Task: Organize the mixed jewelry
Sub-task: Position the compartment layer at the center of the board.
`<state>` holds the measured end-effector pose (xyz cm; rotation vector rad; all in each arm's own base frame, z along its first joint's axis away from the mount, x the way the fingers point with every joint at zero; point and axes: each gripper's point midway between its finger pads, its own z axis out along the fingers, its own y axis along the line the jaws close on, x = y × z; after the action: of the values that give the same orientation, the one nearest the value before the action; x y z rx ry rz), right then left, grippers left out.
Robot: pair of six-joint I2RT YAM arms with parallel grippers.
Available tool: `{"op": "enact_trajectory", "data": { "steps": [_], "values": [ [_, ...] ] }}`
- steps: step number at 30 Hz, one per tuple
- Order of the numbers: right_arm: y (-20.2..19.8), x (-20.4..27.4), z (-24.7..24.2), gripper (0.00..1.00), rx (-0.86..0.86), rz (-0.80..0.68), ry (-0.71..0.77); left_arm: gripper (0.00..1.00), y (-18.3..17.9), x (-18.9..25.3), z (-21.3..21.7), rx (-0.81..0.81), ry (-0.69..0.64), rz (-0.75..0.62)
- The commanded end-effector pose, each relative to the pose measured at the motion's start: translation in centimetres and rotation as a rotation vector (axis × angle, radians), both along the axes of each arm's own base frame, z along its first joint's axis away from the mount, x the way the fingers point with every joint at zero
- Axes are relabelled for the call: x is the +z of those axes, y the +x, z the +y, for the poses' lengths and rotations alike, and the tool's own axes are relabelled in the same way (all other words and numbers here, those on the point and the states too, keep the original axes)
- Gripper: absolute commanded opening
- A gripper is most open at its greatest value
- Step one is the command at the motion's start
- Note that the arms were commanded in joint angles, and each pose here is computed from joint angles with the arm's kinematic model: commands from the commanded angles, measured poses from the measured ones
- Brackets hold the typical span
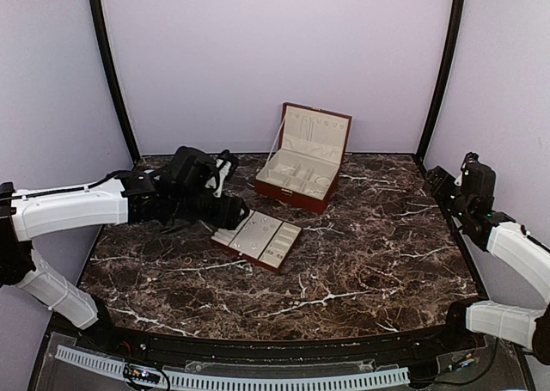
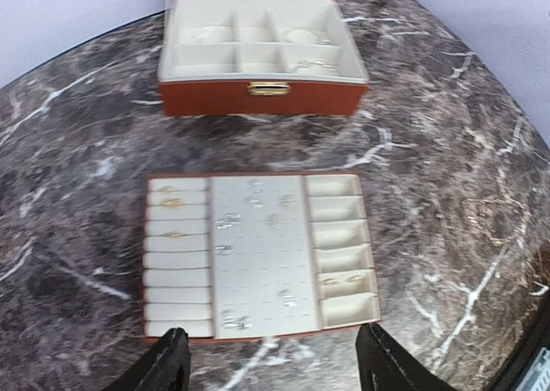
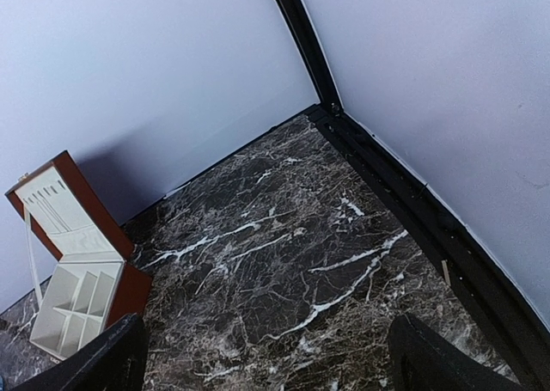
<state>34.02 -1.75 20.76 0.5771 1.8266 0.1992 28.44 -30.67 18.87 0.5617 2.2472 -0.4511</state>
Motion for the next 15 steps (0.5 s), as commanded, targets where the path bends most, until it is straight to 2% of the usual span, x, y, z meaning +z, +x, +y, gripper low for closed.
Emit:
{"op": "enact_trajectory", "data": {
  "steps": [1, 5, 6, 10, 15],
  "values": [
    [0.6, 2.2, 0.6, 0.98, 0.041, -0.056, 0.000, 0.69, 0.7, -1.3, 6.6, 0.035, 0.117, 0.058],
    [0.6, 2.1, 0.7, 0.98, 0.045, -0.056, 0.007, 0.63, 1.8, -2.6, 11.2, 0.113, 0.149, 0.119],
    [0.6, 2.0, 0.7, 0.98, 0.045, -0.056, 0.010, 0.59, 2.2, -3.2, 12.4, 0.144, 0.151, 0.135],
    [0.6, 2.1, 0.8, 0.98, 0.048, -0.056, 0.012, 0.48, 2.2, -5.0, 13.9, 0.181, 0.124, 0.179],
    [0.7, 2.0, 0.8, 0.98, 0.048, -0.054, 0.012, 0.45, 1.5, -8.1, 14.5, 0.180, 0.158, 0.226]
  ]
}}
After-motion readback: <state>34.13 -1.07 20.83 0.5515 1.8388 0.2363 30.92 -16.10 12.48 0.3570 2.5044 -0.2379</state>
